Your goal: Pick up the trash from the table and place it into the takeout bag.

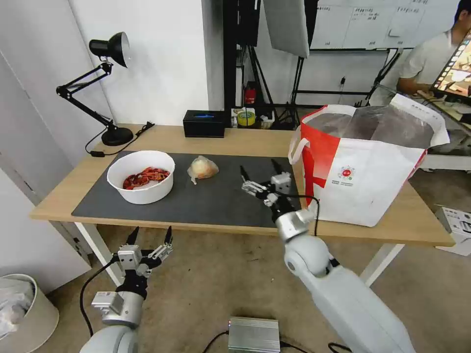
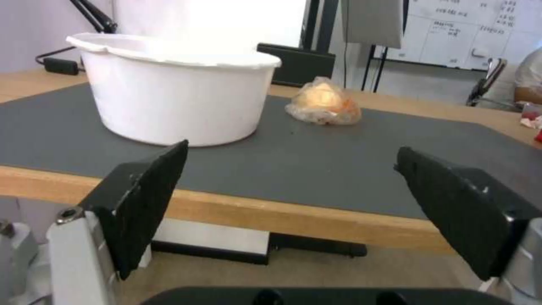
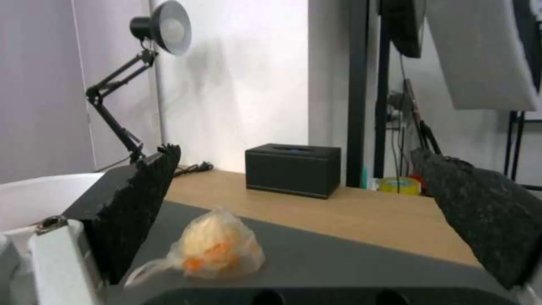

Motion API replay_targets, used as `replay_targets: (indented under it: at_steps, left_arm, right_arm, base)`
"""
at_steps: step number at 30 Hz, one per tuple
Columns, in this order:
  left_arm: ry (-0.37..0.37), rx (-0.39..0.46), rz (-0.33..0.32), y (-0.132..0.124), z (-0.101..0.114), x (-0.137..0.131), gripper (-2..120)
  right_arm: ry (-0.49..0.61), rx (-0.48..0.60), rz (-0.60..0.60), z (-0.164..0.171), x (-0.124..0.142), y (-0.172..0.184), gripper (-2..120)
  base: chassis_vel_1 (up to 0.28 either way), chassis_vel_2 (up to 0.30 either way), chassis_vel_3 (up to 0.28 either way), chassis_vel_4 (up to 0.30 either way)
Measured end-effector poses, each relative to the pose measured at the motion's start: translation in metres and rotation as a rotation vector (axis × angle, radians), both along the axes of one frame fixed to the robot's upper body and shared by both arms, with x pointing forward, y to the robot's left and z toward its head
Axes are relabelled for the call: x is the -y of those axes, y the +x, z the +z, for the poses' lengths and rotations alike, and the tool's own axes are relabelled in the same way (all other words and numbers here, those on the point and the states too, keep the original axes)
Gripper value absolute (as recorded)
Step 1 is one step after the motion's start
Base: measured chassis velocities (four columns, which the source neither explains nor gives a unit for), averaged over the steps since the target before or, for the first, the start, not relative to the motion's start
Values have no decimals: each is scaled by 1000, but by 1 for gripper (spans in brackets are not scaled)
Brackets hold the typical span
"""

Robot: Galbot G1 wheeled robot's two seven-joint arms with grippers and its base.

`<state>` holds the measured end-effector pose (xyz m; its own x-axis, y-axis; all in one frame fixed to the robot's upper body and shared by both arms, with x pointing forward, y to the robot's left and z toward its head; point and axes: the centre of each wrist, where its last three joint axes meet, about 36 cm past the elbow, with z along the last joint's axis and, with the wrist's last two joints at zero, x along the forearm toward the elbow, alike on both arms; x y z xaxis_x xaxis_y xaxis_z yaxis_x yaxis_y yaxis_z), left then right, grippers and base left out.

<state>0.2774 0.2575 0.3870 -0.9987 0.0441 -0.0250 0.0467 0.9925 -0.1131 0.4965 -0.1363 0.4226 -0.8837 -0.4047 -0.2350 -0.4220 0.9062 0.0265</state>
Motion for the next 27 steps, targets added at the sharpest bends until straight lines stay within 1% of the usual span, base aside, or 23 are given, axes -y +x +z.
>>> replay_targets:
  at_steps: [1,4,5,8,9,10,11,12,14,15,18,19,22,23,26,27]
  left_arm:
    - [0,0,0,0,0,0,100]
    - [-3,-3,2,-2,0,2,100]
    - [-3,-3,2,-2,0,2,100]
    - [-4,-8,6,-5,-1,4,100]
    - [-4,-8,6,-5,-1,4,100]
    - [-4,-8,9,-5,-2,4,100]
    - [-3,-9,11,-6,-2,4,100]
    - [-3,-9,11,-6,-2,4,100]
    - [-4,-8,16,-8,-1,5,100]
    - [-4,-8,16,-8,-1,5,100]
    - [-5,-9,19,-10,-1,5,100]
    - [-5,-9,19,-10,-1,5,100]
    - [-7,-9,24,-11,-1,5,100]
    - [-7,-9,24,-11,-1,5,100]
    - [-7,-11,25,-12,-2,5,100]
    - [-7,-11,25,-12,-2,5,100]
  right_arm:
    - [0,0,0,0,0,0,100]
    - [-21,14,15,10,-10,39,100]
    - [-21,14,15,10,-10,39,100]
    - [-30,22,30,22,-24,73,100]
    - [-30,22,30,22,-24,73,100]
    - [-27,19,38,26,-30,84,100]
    - [-25,3,49,29,-38,93,100]
    - [-25,3,49,29,-38,93,100]
    - [-21,-31,69,31,-51,108,100]
    - [-21,-31,69,31,-51,108,100]
    - [-36,-72,93,30,-70,127,100]
    - [-36,-72,93,30,-70,127,100]
    - [-57,-116,105,36,-86,142,100]
    - [-57,-116,105,36,-86,142,100]
    - [-101,-177,122,45,-97,155,100]
    - [-134,-207,125,48,-99,160,100]
  base:
    - [0,0,0,0]
    - [0,0,0,0]
    - [0,0,0,0]
    - [0,0,0,0]
    - [0,0,0,0]
    - [0,0,0,0]
    - [0,0,0,0]
    - [0,0,0,0]
    - [0,0,0,0]
    - [0,0,0,0]
    - [0,0,0,0]
    - [0,0,0,0]
    - [0,0,0,0]
    - [0,0,0,0]
    - [0,0,0,0]
    - [0,0,0,0]
